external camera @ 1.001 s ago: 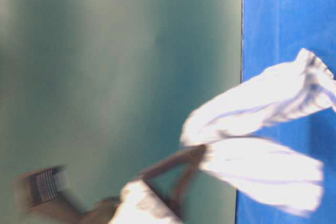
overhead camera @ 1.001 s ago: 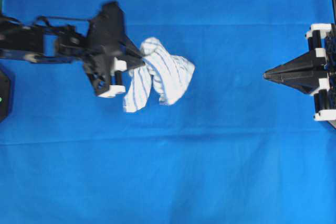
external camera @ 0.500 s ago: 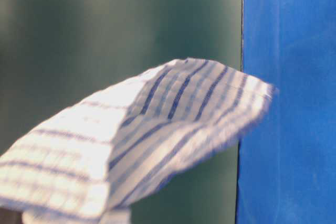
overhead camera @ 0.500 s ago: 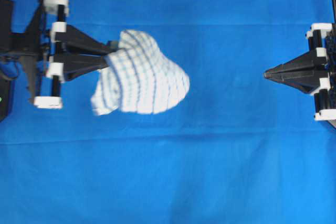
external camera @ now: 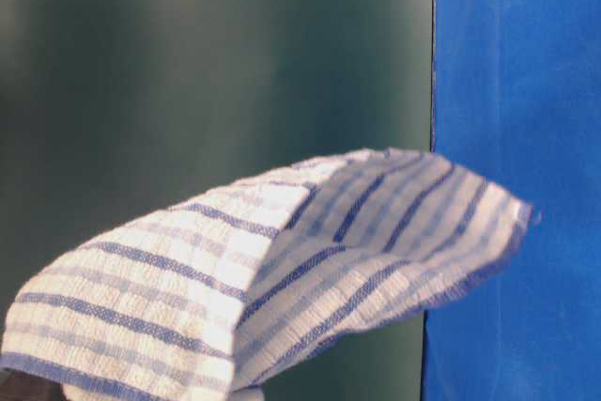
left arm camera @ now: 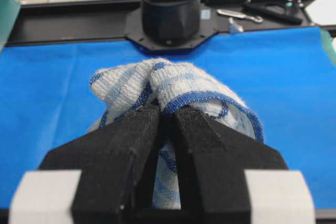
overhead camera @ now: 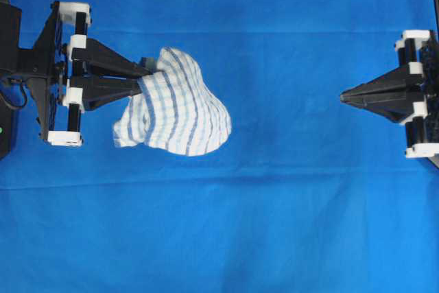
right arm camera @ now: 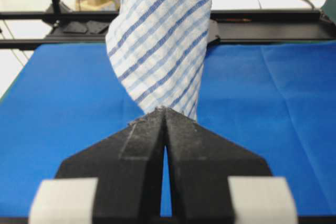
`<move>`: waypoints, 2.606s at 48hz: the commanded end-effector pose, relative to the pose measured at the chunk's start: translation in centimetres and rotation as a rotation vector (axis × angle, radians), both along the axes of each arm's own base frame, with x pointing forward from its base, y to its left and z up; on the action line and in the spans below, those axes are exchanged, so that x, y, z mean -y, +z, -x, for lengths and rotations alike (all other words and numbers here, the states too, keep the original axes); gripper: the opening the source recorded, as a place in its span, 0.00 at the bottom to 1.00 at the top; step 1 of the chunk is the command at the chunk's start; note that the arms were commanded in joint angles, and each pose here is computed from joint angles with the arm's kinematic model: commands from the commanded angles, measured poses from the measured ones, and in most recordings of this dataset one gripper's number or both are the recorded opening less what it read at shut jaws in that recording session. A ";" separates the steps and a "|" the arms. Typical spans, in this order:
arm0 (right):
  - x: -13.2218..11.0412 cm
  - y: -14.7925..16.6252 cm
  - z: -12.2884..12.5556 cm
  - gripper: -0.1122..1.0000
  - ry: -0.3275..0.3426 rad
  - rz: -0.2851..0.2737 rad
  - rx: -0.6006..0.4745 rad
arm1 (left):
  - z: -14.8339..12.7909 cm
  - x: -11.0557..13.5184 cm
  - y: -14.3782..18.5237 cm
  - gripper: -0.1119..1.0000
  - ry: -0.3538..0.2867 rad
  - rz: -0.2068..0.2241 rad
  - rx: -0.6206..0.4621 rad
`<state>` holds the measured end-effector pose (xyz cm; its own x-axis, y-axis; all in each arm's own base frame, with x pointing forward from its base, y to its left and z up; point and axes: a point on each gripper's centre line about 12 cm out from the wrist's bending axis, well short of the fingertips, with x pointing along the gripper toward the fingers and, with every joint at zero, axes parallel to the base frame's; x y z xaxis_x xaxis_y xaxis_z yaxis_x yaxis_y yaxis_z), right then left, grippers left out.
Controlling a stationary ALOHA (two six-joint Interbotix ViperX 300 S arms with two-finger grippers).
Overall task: Hand over the towel.
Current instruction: 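Extend the right gripper to the towel held by the left gripper, then grasp the towel with the right gripper and open the left gripper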
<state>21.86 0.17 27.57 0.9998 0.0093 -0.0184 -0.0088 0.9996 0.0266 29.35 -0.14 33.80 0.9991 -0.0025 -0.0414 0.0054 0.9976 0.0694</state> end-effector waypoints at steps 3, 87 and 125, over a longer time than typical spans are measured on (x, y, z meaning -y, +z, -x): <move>0.0 0.8 -1.0 0.10 0.002 0.000 0.012 | -0.1 0.1 1.4 0.15 -0.003 -0.004 0.043; -1.3 0.8 -23.3 0.14 0.016 -0.096 -0.063 | -0.1 0.7 1.3 0.15 -0.024 -0.004 0.052; -1.6 2.1 -16.4 0.14 0.032 -0.097 -0.050 | 2.5 0.6 1.9 0.94 -0.023 0.054 0.082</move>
